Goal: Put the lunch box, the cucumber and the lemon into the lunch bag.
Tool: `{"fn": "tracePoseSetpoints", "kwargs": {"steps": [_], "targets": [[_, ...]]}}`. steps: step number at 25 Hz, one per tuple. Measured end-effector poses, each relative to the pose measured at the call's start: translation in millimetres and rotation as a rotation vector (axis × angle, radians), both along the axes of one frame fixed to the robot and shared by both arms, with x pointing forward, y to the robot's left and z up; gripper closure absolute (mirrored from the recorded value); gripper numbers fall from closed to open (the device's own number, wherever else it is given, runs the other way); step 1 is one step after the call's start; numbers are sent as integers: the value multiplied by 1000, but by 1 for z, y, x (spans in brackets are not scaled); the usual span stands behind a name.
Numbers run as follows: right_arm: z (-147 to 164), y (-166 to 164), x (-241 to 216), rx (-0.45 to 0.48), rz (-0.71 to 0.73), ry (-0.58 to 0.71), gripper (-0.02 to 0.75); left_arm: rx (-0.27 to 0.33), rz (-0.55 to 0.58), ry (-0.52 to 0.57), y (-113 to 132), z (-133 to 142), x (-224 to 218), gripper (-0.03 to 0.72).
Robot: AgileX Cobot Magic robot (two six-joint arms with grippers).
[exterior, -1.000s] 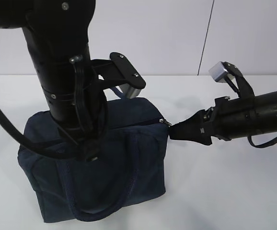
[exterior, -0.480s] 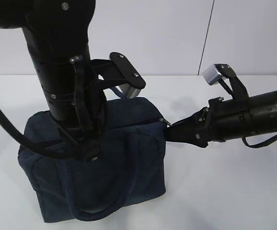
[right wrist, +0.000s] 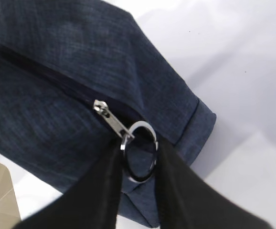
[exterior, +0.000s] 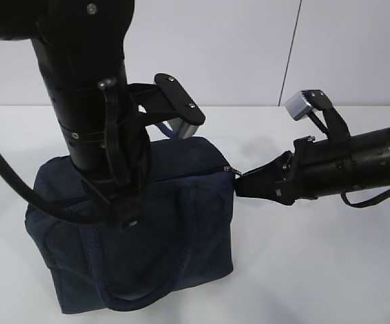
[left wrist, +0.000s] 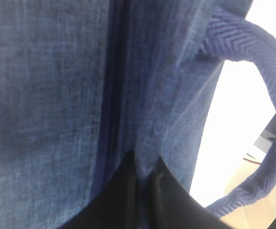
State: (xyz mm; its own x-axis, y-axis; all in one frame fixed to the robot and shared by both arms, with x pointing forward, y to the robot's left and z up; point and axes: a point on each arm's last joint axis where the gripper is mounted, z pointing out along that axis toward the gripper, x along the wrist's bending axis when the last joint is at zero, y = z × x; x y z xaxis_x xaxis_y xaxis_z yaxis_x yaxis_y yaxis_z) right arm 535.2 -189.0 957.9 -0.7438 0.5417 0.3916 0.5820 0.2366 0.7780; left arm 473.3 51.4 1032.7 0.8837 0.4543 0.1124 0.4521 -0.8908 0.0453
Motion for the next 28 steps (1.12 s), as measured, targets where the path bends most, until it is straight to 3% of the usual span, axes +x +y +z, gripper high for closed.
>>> {"fn": "tracePoseSetpoints", "kwargs": {"steps": [7, 11, 17, 20, 25, 28], "targets": [[0, 0, 0, 1, -2, 0, 742, 0, 0, 0, 0, 0, 0, 683], [0, 0, 0, 3, -5, 0, 750, -4, 0, -6, -1, 2, 1, 683], [0, 0, 1, 7, -11, 1, 751, -98, 23, -74, -12, 35, 10, 658], [0, 0, 1, 5, -12, 1, 751, -136, 29, -78, -16, 43, 11, 596], [0, 0, 1, 5, -12, 1, 751, -153, 36, -70, -17, 45, 10, 402], [0, 1, 1, 5, -10, 1, 751, -184, 46, -37, -20, 45, 7, 353]]}}
